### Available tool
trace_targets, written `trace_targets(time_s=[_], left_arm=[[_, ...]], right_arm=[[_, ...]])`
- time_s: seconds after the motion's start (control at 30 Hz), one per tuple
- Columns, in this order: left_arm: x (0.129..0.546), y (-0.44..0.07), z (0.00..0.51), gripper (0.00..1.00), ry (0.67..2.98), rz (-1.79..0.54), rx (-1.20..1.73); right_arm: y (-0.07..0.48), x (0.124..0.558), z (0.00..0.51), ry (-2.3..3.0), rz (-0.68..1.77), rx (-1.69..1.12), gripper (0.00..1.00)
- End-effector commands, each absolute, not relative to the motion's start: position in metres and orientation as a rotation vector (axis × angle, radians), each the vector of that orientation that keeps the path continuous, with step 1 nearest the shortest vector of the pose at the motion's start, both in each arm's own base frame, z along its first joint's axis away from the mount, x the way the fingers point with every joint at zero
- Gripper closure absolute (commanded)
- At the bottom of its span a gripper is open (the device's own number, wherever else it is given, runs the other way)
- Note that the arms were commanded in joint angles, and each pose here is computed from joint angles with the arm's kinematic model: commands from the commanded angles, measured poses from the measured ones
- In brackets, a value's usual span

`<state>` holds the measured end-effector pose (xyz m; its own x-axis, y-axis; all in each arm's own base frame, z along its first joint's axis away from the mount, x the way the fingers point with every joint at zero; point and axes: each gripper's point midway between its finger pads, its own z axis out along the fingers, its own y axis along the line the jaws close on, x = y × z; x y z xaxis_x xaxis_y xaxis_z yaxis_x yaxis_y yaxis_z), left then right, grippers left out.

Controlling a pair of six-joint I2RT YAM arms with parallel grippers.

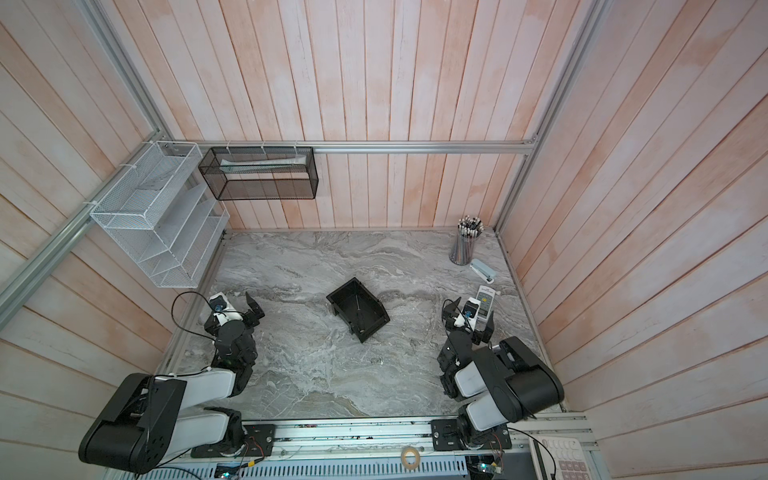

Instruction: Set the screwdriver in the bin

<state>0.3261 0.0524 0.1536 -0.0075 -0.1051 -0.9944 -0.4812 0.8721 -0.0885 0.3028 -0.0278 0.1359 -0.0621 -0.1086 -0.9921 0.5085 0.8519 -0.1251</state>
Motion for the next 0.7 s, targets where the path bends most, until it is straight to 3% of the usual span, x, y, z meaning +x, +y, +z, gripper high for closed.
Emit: trace_targets(time_s=[0.0,0.37,0.67], left_arm=[[0.328,0.055,0.162,0.00,1.514,0.329,-0.463],[0.373,0.028,0.149,0.00,1.632,0.369,-0.273],[0.370,0.026,0.149,0.00,1.625,0.301,-0.239]], right_arm=[[-0.024,0.307,0.173,1.403,-0.508,0.385,0.02],[-0.018,0.308,0.172,1.408,-0.463,0.331,0.02],[-0.041,0.296,0.171,1.385,-0.324,0.399,0.02]])
